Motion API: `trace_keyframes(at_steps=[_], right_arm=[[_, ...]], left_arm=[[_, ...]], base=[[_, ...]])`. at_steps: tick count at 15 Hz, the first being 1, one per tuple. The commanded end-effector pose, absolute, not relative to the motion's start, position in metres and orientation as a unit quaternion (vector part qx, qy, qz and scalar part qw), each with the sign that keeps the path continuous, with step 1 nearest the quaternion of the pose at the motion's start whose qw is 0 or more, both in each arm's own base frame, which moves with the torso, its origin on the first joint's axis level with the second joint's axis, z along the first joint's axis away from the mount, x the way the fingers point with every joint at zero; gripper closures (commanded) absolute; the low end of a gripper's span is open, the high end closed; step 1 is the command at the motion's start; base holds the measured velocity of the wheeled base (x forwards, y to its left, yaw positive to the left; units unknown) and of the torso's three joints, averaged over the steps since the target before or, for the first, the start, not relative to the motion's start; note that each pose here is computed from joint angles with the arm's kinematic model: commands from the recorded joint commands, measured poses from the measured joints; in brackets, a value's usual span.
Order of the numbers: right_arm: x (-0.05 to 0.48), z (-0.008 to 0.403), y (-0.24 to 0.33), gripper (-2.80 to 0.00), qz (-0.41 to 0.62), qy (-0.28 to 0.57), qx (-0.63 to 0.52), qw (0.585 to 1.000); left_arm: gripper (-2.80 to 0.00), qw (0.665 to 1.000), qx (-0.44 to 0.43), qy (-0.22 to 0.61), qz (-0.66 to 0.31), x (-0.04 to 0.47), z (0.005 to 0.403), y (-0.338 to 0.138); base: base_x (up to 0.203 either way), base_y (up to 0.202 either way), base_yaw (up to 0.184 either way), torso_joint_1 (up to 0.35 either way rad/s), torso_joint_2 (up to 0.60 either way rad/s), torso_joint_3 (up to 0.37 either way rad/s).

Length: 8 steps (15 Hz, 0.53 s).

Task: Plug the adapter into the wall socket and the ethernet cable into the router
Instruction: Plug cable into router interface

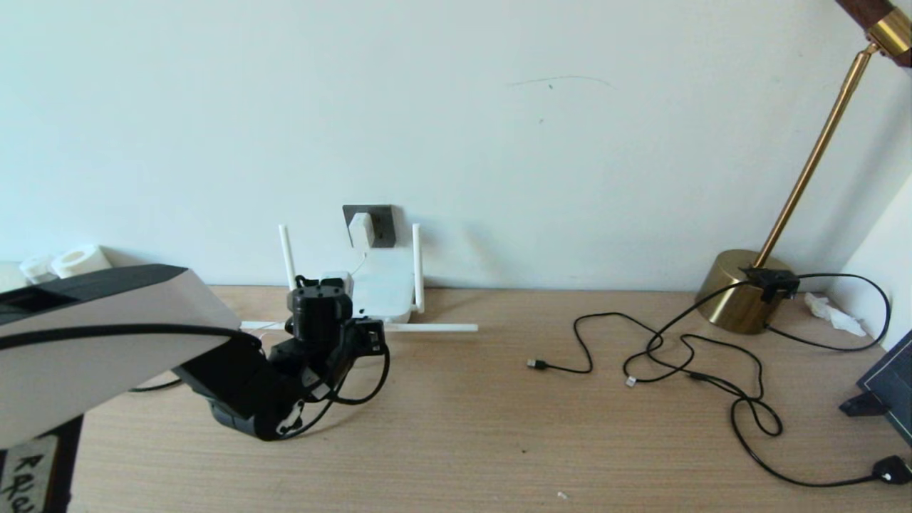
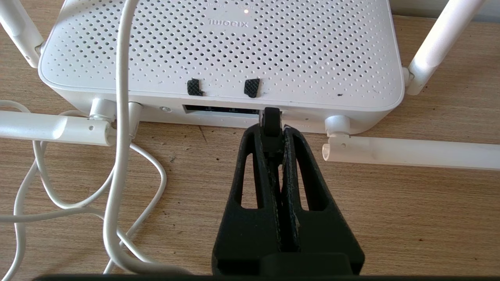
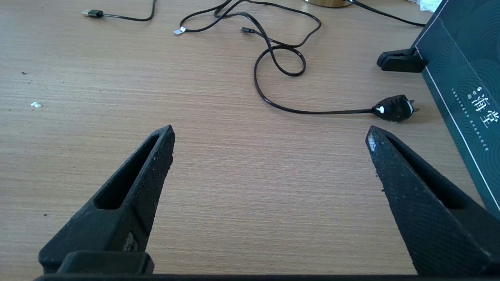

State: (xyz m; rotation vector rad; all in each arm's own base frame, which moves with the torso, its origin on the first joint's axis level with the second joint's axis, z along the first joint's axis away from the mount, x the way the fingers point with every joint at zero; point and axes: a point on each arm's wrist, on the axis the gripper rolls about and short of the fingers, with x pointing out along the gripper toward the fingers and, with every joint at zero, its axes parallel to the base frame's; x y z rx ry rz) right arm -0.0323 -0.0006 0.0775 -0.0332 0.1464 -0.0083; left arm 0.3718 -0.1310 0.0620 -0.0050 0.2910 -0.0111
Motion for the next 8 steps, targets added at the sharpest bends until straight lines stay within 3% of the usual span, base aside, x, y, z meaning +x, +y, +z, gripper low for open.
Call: trace_keyframes(at_steps=[1, 8], right_arm=[[-0.032, 0.077, -0.001, -2.80, -0.004, 0.075, -0.017, 0.997], [-0.032, 0.077, -0.001, -2.80, -0.004, 0.074, -0.017, 0.997]], left_arm=[[0.00, 0.990, -0.003, 0.144, -0.003, 0.372, 0.062, -0.130], [0.00, 0.989, 0.002, 0.149, 0.004, 0.376, 0.058, -0.118]], base=[[0.000, 0.000, 0.000, 0.000, 0.00, 0.000], [0.000, 0.000, 0.000, 0.000, 0.00, 0.000]])
